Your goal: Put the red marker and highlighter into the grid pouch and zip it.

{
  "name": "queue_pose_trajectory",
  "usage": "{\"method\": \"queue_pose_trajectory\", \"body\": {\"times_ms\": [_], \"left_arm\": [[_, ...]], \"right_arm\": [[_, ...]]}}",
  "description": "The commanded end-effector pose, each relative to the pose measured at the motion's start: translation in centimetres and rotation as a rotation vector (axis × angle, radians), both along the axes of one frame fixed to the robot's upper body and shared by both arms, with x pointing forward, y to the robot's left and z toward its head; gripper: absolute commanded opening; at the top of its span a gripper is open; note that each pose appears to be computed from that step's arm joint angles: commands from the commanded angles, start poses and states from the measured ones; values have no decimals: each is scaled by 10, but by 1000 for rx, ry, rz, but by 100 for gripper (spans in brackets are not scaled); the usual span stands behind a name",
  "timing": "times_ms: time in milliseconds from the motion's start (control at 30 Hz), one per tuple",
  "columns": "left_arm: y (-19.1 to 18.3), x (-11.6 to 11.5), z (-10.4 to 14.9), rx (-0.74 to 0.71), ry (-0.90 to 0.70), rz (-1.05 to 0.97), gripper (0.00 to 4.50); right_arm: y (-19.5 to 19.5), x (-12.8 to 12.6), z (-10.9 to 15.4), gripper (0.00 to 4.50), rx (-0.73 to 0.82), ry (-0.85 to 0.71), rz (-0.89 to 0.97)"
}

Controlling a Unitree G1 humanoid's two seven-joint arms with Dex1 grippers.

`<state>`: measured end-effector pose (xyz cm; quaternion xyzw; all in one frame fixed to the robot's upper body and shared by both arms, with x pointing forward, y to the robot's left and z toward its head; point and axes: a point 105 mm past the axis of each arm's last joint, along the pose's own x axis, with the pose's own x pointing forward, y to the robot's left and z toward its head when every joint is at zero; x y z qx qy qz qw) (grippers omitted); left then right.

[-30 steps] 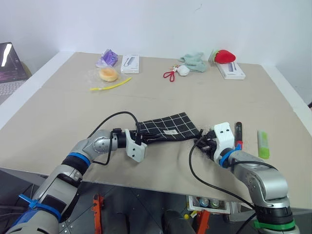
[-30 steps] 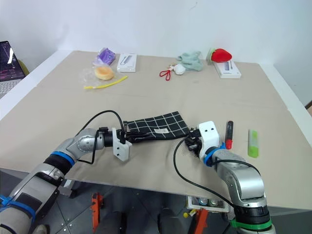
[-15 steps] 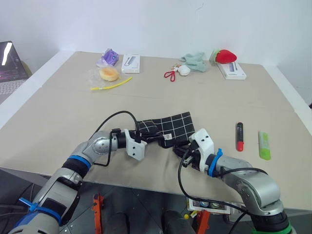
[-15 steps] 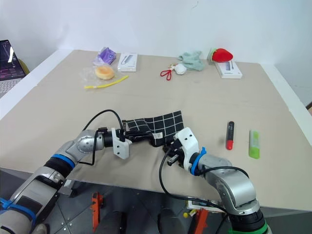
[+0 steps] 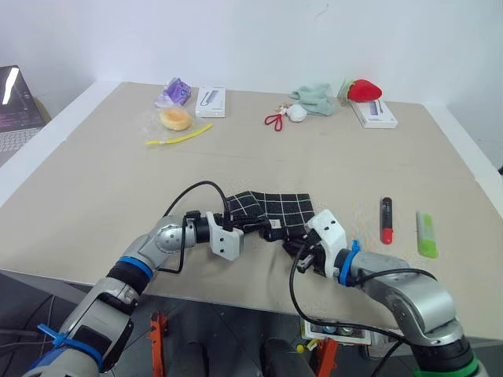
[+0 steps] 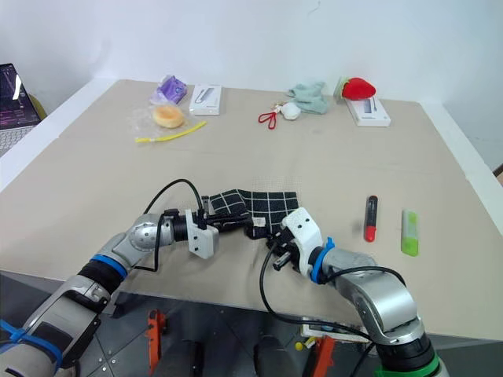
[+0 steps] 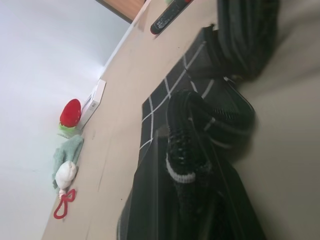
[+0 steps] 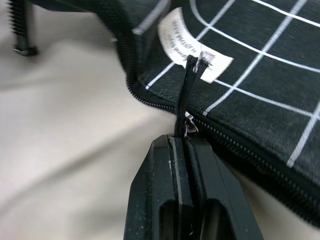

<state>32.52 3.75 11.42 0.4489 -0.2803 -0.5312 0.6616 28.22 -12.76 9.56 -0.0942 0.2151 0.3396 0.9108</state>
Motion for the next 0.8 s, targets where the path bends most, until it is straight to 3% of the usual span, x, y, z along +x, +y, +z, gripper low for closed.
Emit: {"method": "queue_pose_trajectory", "body": {"times_ms": [33,300,500,800], "left_arm": [[-2,-4,-1,-4,14,-8,0],[-5,-3,2,-15,20,-6,0],[-4,-3,2,-19,23,-1,0],[1,-2,2,-20,32,15,0]], "right_arm": [[14,-6,7,1,23,-19,51],[55,-19,17,1,114,-20,172],[33,-14,17,1,93,-40,114],[-4,-8,38,1,121,-115,48]]}}
